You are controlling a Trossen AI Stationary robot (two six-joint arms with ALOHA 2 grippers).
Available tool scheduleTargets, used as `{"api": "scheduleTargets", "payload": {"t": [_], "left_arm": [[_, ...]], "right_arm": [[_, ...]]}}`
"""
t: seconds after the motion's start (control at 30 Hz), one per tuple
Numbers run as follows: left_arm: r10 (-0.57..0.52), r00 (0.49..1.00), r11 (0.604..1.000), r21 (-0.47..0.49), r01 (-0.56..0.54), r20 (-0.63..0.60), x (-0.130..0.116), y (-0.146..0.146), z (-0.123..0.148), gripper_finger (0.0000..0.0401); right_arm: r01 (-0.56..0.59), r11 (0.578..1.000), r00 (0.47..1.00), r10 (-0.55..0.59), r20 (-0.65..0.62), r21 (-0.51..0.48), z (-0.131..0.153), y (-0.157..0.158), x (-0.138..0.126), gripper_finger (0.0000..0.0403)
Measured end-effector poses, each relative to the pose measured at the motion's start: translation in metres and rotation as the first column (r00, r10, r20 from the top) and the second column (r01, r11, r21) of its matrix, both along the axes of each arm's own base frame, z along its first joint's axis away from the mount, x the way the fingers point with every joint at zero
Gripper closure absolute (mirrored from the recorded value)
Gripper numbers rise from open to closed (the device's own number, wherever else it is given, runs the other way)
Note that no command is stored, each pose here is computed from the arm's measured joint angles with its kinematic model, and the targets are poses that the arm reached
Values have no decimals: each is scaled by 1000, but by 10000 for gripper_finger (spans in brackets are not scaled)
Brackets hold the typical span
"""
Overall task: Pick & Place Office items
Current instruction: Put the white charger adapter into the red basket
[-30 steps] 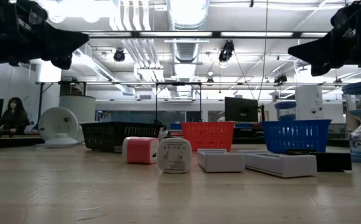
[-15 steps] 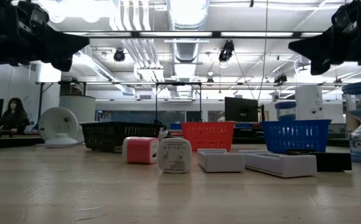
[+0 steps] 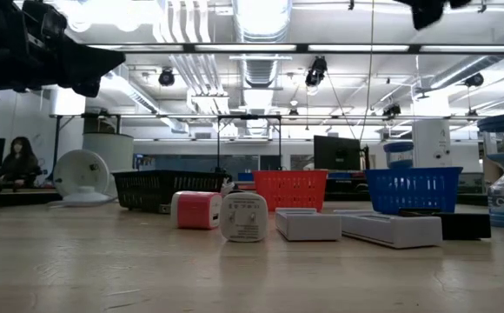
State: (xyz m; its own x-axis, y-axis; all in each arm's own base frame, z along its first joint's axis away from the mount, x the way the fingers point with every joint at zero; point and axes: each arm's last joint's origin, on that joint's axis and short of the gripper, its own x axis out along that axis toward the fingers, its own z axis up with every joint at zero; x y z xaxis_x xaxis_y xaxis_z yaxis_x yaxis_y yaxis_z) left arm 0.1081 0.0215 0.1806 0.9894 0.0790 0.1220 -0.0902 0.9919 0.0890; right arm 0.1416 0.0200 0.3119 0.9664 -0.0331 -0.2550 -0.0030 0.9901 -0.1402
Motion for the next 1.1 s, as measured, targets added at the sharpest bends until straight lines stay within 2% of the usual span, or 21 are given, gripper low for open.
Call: {"api": "scheduleTargets", "payload": {"t": [0.2, 0.5, 0.77, 0.83, 1.0, 1.1], "left_arm": [[-1, 999, 1000, -11, 1, -38, 1, 0, -4, 385], [-4, 997, 1000, -26, 2, -74, 1, 0, -7, 385], [-6, 996, 999, -39, 2, -92, 1, 0, -9, 385], [-6, 995, 999, -43, 2, -95, 1, 0, -9, 385], [-7, 995, 999, -49, 2, -98, 1, 0, -10, 385], [-7, 994, 999, -52, 2, -105, 1, 0, -11, 385]], "right_arm": [[-84, 996, 957, 76, -280, -17, 29, 30, 51, 360], [-202, 977, 816, 132, -562, -64, 35, 82, 116, 263], [-301, 950, 649, 143, -747, -80, 11, 139, 147, 202], [-336, 939, 601, 154, -784, -73, 1, 153, 151, 195], [-396, 915, 524, 149, -839, -85, -24, 182, 159, 186], [-411, 910, 471, 168, -866, -47, -41, 195, 162, 186]]}}
